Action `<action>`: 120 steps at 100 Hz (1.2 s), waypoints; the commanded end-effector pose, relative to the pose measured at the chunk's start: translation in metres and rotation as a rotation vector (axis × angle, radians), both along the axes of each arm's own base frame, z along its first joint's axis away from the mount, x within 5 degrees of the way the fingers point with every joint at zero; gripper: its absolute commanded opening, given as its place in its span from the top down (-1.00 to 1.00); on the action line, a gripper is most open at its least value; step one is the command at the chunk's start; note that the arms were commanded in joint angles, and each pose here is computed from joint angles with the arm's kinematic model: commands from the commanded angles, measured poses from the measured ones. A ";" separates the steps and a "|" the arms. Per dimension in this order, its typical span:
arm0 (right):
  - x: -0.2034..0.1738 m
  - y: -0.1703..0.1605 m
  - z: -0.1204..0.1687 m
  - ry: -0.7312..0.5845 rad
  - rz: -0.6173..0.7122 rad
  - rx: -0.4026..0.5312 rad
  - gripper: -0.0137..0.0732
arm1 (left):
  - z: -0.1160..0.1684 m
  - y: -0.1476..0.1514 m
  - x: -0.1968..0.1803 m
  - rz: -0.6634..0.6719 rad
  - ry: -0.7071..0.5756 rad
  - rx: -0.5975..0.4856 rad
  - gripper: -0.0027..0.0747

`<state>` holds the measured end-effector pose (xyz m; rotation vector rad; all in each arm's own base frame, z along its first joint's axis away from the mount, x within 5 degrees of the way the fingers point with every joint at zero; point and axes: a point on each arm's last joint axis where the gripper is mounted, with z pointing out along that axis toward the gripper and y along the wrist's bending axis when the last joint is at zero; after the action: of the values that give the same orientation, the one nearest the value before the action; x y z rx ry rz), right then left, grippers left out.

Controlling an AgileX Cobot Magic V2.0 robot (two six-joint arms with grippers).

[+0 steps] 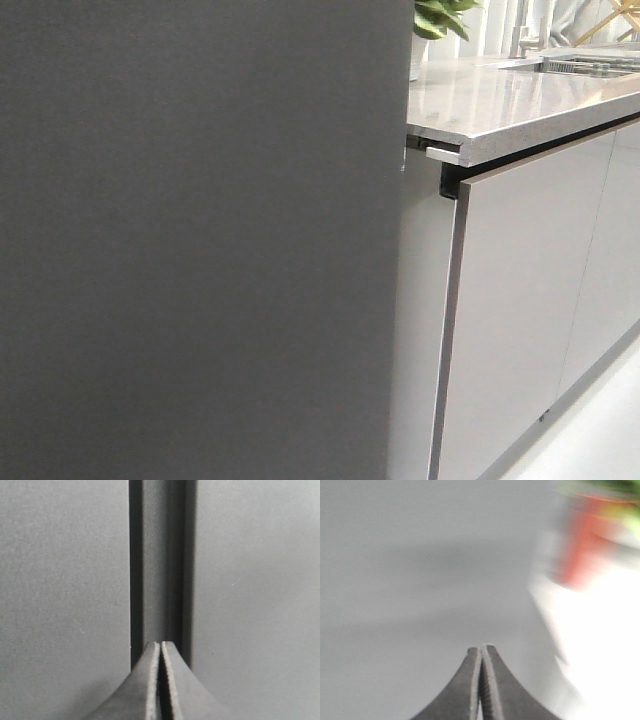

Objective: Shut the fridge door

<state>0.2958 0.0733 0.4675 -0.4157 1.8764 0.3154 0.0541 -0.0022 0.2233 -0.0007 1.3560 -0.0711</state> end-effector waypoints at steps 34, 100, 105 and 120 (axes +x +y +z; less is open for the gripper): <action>-0.123 -0.056 -0.044 -0.130 -0.253 0.075 0.79 | -0.004 0.000 -0.001 -0.003 -0.057 -0.014 0.98; -0.224 -0.048 -0.076 -0.252 -0.177 0.191 0.79 | -0.004 0.000 -0.001 -0.003 -0.057 -0.014 0.98; -0.224 -0.047 -0.077 -0.245 -0.174 0.189 0.79 | -0.004 0.000 -0.001 -0.003 -0.057 -0.014 0.98; -0.224 -0.047 -0.077 -0.244 -0.175 0.189 0.79 | -0.004 0.000 -0.001 -0.003 -0.057 -0.014 0.98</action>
<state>0.0726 0.0275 0.3782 -0.1866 1.6905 0.3021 0.0541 -0.0022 0.2233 -0.0007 1.3560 -0.0711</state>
